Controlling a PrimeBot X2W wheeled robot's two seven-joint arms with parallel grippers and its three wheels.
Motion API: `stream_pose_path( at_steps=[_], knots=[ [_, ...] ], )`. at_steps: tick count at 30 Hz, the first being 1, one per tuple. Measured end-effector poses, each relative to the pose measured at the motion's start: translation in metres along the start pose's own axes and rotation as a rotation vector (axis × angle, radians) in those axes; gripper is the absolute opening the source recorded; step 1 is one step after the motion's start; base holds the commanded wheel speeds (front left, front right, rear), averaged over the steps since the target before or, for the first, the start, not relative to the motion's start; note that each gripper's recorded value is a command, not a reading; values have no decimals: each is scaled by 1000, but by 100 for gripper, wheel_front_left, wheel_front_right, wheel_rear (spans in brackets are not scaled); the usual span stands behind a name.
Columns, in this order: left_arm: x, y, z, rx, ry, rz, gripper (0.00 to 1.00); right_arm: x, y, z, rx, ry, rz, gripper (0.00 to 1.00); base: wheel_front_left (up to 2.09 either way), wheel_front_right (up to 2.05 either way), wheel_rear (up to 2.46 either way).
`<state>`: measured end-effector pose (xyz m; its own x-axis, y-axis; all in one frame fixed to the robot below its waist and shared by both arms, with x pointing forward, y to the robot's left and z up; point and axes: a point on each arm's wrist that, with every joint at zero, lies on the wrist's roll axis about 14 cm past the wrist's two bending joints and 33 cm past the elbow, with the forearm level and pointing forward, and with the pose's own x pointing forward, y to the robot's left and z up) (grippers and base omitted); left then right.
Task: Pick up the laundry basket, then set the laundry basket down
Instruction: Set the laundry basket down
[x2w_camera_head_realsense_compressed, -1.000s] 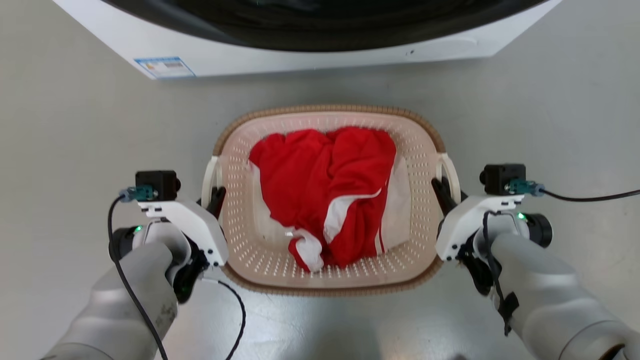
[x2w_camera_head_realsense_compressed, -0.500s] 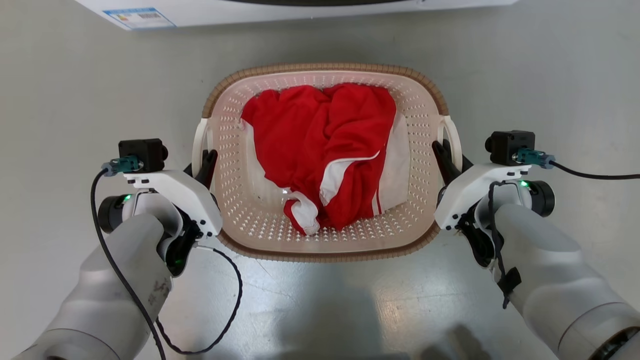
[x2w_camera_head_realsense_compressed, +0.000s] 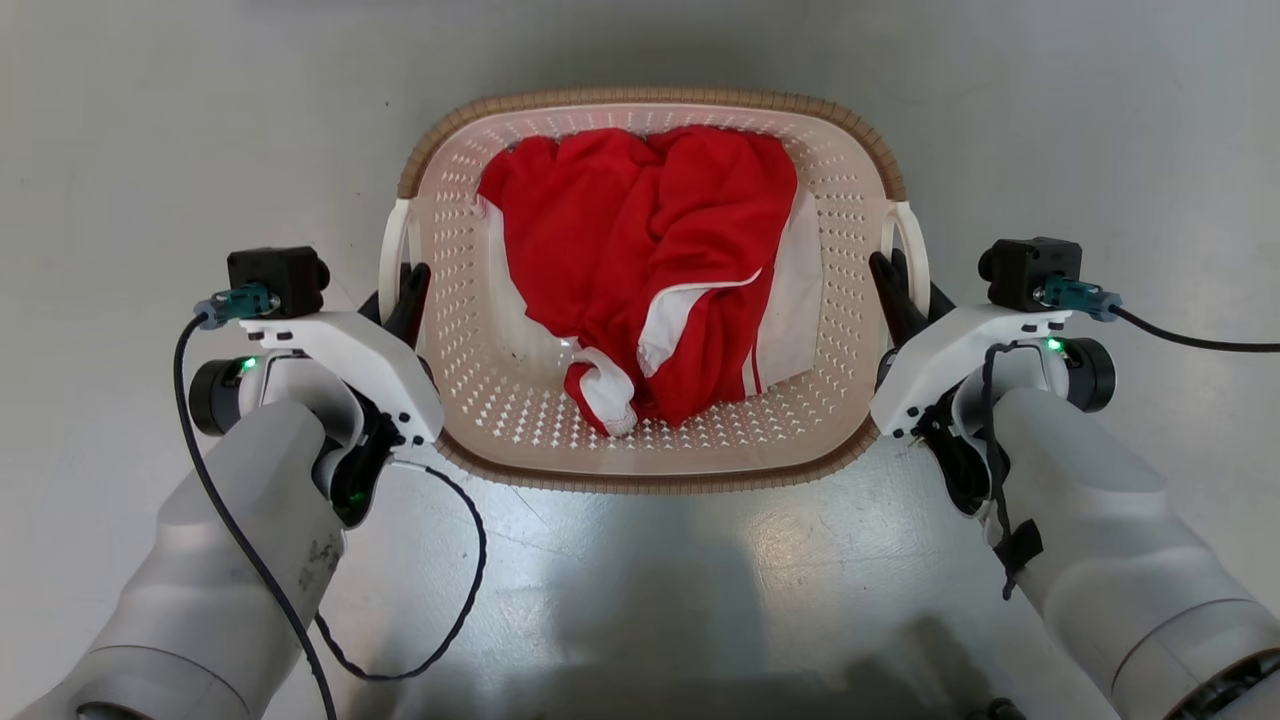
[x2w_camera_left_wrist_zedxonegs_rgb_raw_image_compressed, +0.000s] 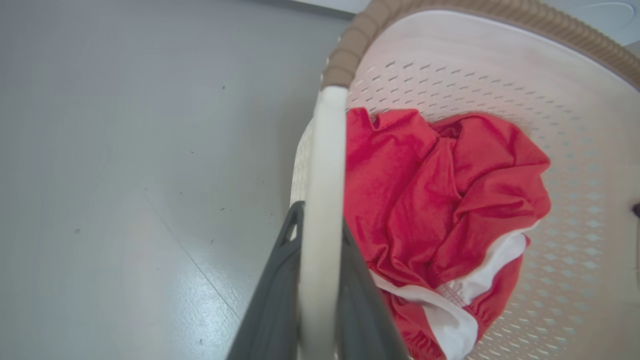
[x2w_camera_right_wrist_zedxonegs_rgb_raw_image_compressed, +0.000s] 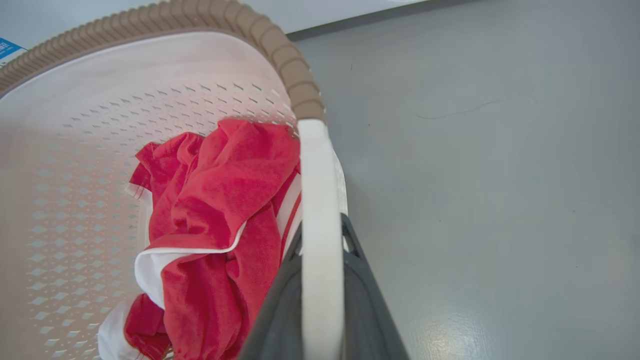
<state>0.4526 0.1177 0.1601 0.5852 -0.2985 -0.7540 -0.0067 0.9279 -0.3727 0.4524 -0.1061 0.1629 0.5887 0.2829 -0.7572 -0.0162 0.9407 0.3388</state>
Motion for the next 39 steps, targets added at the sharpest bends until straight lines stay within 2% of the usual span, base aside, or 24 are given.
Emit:
stream_pose_path(
  at_steps=[12,13,14,15,16,30,39],
  knots=[
    [7,3,-3,-4,-3,9,0,8,-5,-4,6,0,-16,0,0,0,0],
    [7,3,-4,-6,-3,10,20,8,-6,-4,6,0,-17,8,0,0,0],
    [7,4,-4,-7,-2,12,54,9,-5,-5,6,0,-17,37,0,0,0],
    [7,4,-4,-9,-2,12,100,9,-6,-5,6,1,-19,90,0,0,0],
    [7,3,-4,-10,-3,11,100,9,-6,-5,5,-1,-20,100,0,0,0],
    [5,-5,5,3,-26,-3,100,2,-8,9,11,-36,-37,100,0,0,0],
    [-21,-14,35,51,-96,-14,100,-32,-3,25,32,-95,-52,100,0,0,0]
  ],
)
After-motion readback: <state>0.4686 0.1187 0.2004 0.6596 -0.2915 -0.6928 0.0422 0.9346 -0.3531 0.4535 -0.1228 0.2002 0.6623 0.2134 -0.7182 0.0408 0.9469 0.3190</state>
